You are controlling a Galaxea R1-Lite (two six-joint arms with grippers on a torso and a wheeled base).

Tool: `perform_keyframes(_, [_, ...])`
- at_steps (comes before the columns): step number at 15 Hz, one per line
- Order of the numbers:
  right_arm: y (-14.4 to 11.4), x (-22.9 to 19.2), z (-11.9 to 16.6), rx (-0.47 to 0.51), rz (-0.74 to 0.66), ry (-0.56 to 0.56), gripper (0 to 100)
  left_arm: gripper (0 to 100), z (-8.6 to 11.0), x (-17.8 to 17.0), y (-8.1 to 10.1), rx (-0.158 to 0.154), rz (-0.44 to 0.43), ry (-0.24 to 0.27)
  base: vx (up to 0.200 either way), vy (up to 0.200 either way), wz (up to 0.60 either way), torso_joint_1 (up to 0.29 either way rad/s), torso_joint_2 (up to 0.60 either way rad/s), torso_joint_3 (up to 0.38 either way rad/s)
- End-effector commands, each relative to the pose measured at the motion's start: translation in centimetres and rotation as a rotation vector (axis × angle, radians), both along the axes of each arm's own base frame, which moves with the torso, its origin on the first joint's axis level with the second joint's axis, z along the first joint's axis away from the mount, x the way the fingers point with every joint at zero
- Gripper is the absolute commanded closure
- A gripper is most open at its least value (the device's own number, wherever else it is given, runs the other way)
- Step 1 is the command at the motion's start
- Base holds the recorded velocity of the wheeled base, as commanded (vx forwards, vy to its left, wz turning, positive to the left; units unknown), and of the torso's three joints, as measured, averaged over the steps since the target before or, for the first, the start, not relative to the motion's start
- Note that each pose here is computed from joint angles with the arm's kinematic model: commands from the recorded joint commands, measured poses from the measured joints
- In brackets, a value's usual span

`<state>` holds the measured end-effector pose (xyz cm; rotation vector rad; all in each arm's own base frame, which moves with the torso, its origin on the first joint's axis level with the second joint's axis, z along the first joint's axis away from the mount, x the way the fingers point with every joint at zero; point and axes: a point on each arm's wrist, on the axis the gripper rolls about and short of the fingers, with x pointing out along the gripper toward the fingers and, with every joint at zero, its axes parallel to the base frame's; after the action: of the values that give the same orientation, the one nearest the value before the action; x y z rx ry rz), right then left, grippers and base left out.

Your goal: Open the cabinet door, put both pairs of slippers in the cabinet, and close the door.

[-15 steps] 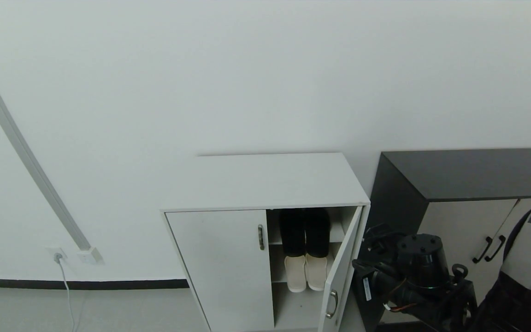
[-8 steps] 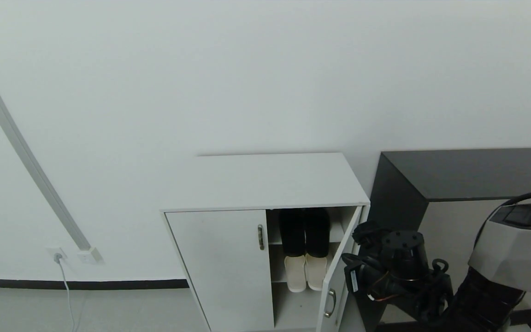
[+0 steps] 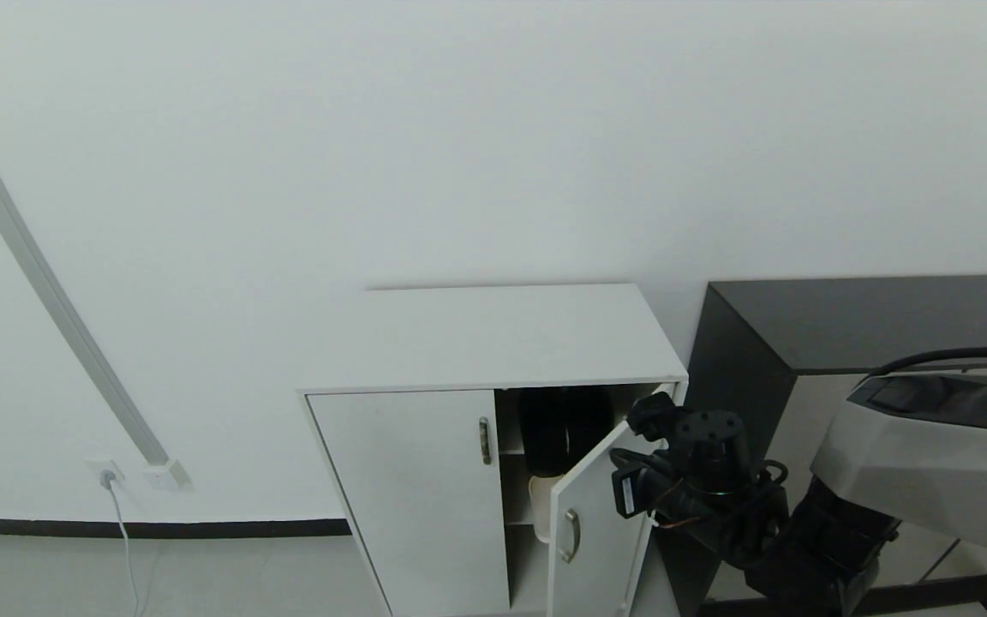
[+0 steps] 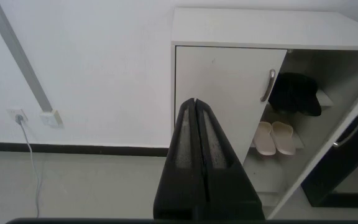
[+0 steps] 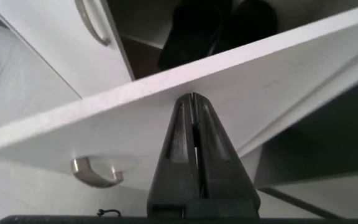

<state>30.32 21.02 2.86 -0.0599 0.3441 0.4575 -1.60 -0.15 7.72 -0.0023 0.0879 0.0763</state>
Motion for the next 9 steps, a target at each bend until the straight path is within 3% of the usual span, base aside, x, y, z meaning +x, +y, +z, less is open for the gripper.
perform_keyframes(1, [0.5, 0.9, -1.1, 0.001, 0.009, 0.007, 100, 100, 0.0, 0.0, 0.0, 0.001, 0.0, 0.0, 0.0, 0.0, 0.0, 0.0, 0.0, 0.0])
perform_keyframes(9, [2.0, 4.6, -3.6, 0.024, -0.013, -0.024, 100, 100, 0.0, 0.0, 0.0, 0.001, 0.0, 0.0, 0.0, 0.0, 0.0, 0.0, 0.0, 0.0])
